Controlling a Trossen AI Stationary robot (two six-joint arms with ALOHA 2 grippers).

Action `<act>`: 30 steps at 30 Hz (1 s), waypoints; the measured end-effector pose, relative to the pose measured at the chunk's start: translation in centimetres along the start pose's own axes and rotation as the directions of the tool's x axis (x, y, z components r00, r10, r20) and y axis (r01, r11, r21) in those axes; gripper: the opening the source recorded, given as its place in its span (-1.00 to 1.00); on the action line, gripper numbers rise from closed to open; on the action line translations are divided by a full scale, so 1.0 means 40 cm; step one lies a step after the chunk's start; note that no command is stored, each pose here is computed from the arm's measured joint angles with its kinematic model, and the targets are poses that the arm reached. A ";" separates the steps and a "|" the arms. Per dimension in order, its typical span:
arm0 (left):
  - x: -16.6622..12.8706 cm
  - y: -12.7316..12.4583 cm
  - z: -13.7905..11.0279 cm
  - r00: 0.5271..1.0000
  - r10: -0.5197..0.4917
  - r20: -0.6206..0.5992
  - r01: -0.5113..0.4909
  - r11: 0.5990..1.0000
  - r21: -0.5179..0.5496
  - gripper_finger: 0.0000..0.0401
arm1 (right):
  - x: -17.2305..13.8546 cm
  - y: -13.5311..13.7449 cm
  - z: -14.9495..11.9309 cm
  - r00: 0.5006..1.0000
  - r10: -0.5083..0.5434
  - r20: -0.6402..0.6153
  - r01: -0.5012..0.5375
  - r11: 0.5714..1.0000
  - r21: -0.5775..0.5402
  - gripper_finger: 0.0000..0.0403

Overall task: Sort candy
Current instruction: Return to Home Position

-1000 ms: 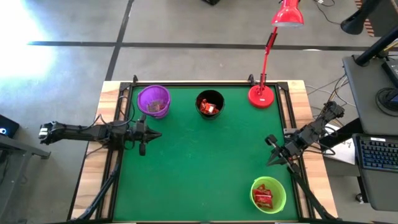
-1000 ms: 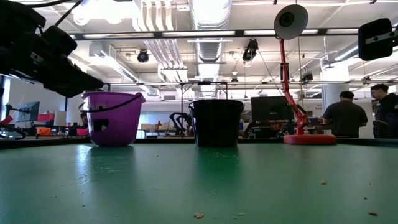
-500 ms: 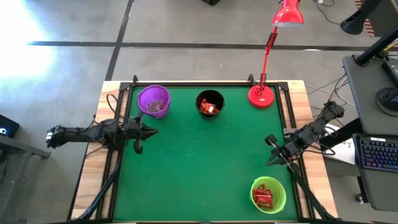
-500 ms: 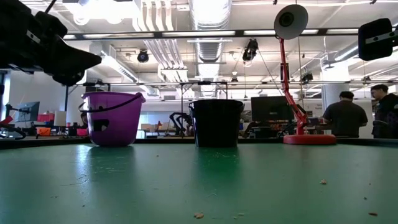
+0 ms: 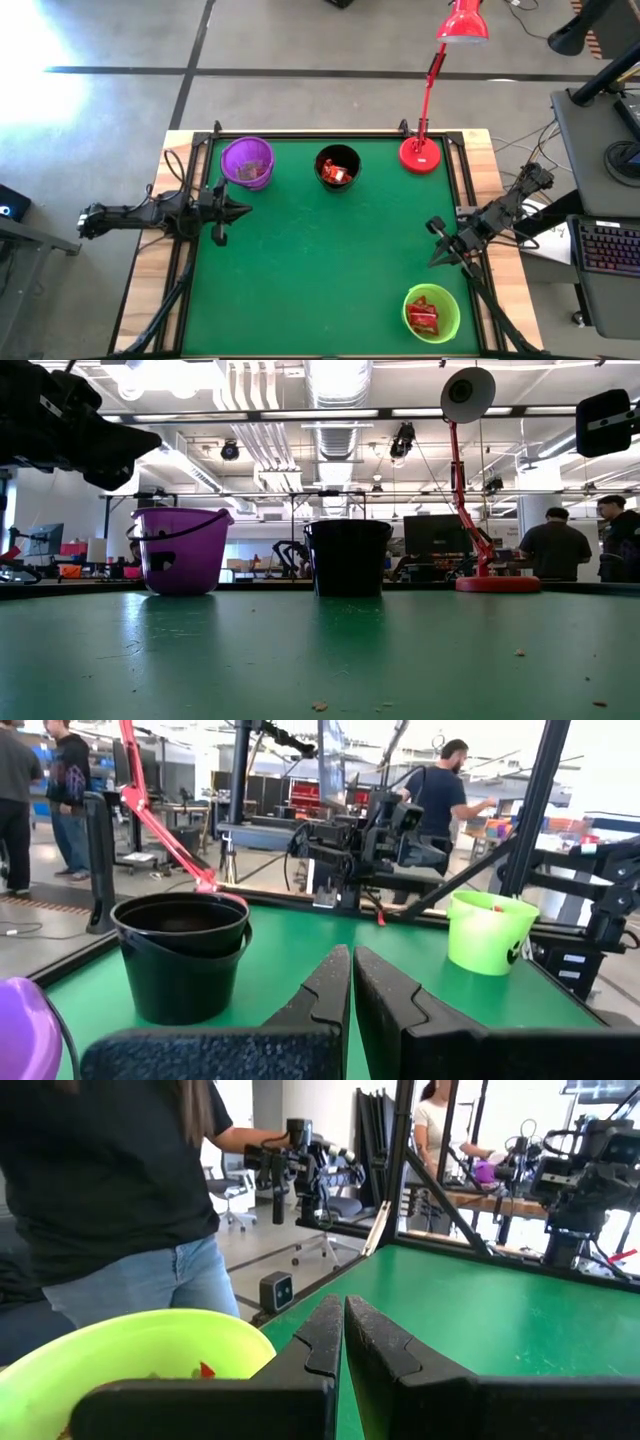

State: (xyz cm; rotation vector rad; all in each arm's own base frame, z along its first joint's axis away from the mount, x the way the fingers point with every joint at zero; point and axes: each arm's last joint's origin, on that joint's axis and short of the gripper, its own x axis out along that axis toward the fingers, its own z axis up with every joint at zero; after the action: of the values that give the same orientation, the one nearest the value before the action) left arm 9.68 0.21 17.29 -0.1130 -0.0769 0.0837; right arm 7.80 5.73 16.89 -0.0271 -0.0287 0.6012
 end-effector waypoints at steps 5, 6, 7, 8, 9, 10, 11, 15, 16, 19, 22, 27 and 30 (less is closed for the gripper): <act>0.000 0.000 0.000 1.000 0.000 0.001 0.000 1.000 0.000 -1.00 | 0.001 0.000 -0.001 1.000 0.001 0.006 -0.001 1.000 0.000 -0.95; 0.000 0.000 0.000 1.000 0.000 0.000 0.000 1.000 0.000 -1.00 | 0.001 0.000 -0.001 1.000 0.001 0.006 -0.001 1.000 0.000 -0.95; 0.000 0.000 0.000 1.000 0.000 0.001 0.000 1.000 0.000 -1.00 | 0.001 0.000 -0.001 1.000 0.001 0.006 -0.001 1.000 -0.001 -0.95; 0.000 0.000 0.000 1.000 0.000 0.001 0.000 1.000 0.000 -1.00 | 0.001 0.000 -0.001 1.000 0.001 0.006 -0.001 1.000 -0.001 -0.95; 0.000 0.000 0.000 1.000 0.000 0.000 0.000 1.000 0.000 -1.00 | 0.001 0.000 -0.001 1.000 0.001 0.006 -0.001 1.000 0.000 -0.95; 0.000 0.000 0.000 1.000 0.000 0.001 0.000 1.000 0.000 -1.00 | 0.001 0.000 -0.001 1.000 0.001 0.006 -0.001 1.000 0.001 -0.95; 0.000 0.000 0.000 1.000 0.000 0.001 0.000 1.000 0.000 -1.00 | 0.001 0.000 -0.001 1.000 0.001 0.006 -0.001 1.000 0.000 -0.95; 0.000 0.000 0.000 1.000 0.000 0.001 0.000 1.000 0.000 -1.00 | 0.001 0.000 -0.001 1.000 0.000 0.008 0.000 1.000 0.000 -0.95; 0.000 0.000 0.000 1.000 0.000 0.001 0.000 1.000 0.000 -1.00 | 0.001 0.000 -0.001 1.000 0.001 0.006 -0.001 1.000 0.000 -0.95; 0.000 0.000 0.000 1.000 0.000 0.002 0.000 1.000 0.000 -1.00 | 0.003 0.000 -0.002 1.000 -0.003 0.001 0.003 1.000 -0.001 -0.95; 0.000 0.000 0.001 1.000 -0.001 0.004 0.001 1.000 -0.001 -1.00 | 0.003 0.000 -0.002 1.000 -0.002 0.001 0.002 1.000 0.000 -0.95; 0.000 -0.001 0.009 1.000 -0.002 0.010 0.002 1.000 -0.001 -1.00 | 0.003 0.000 -0.001 1.000 -0.002 0.003 0.002 1.000 -0.002 -0.95; 0.000 -0.001 0.009 1.000 -0.001 0.007 0.001 1.000 -0.001 -1.00 | 0.003 0.000 -0.001 1.000 -0.002 0.004 0.002 1.000 0.000 -0.95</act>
State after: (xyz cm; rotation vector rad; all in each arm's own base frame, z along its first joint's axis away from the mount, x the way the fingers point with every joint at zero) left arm 9.66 0.20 17.64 -0.1134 -0.0837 0.0829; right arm 7.90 5.80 16.84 -0.0261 -0.0329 0.5988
